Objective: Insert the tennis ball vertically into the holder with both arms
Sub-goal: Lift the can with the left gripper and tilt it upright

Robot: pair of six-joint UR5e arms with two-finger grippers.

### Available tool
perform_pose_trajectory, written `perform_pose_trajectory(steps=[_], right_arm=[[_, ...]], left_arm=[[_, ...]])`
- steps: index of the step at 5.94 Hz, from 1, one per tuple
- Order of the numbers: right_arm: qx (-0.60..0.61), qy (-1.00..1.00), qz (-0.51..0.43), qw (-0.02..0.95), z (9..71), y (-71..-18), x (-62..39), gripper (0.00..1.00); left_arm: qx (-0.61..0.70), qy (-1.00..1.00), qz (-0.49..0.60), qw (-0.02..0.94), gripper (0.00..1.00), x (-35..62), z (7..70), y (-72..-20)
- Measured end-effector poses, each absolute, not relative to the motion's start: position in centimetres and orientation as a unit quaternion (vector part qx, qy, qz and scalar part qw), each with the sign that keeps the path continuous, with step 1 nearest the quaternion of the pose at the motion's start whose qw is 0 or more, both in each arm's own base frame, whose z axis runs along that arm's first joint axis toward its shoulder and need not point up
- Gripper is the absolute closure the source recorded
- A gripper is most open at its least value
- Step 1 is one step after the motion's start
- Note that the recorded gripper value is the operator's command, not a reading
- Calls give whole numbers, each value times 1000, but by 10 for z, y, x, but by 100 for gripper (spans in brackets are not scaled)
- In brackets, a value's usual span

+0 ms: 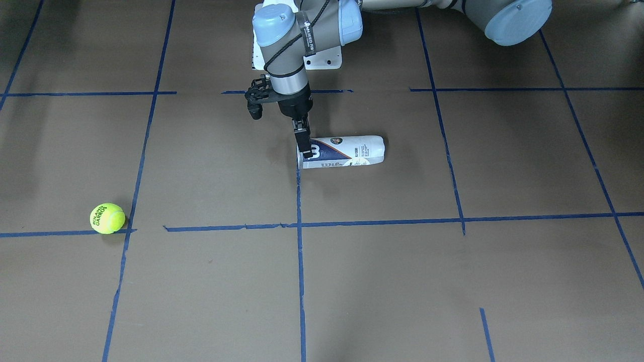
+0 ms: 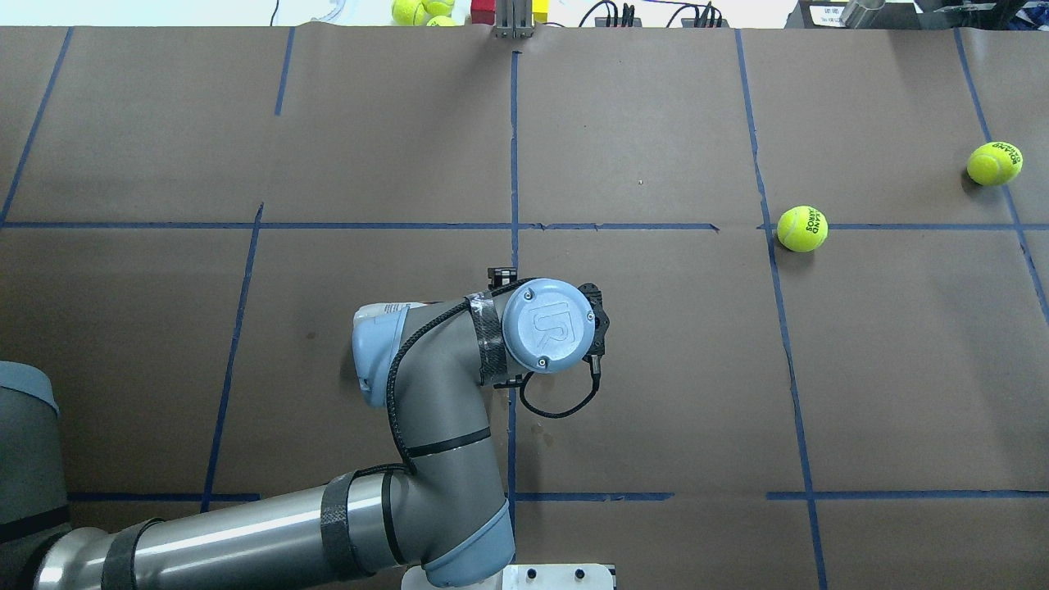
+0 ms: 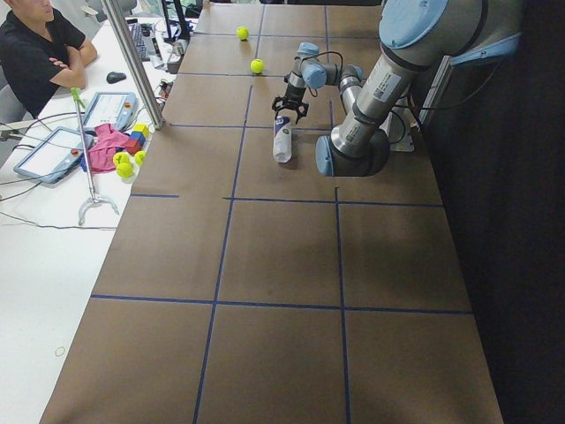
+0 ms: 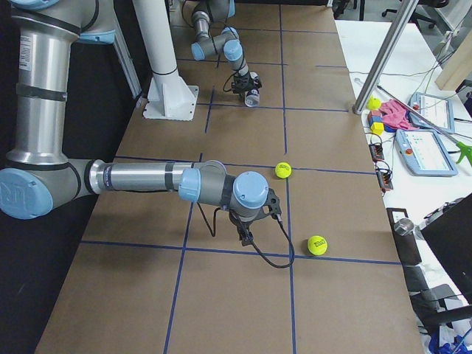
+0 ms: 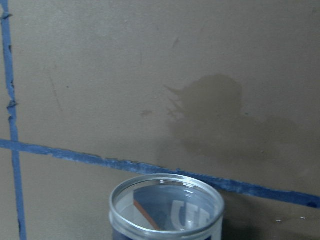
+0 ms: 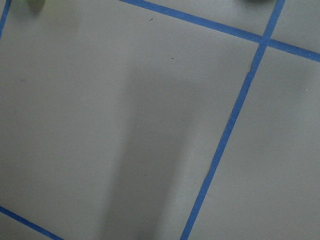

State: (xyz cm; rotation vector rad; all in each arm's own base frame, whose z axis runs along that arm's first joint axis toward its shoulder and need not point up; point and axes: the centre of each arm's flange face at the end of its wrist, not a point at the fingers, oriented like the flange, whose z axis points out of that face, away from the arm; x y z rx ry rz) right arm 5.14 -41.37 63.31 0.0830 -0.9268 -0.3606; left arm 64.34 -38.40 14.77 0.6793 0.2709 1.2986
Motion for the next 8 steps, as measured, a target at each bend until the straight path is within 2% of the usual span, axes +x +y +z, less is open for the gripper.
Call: perform_pose_trajectory(steps=[8], right_arm=[[37,-445,-172,878,635,-413,51,0]], left_arm=[[319,109,584,739,0,663,172,-396]])
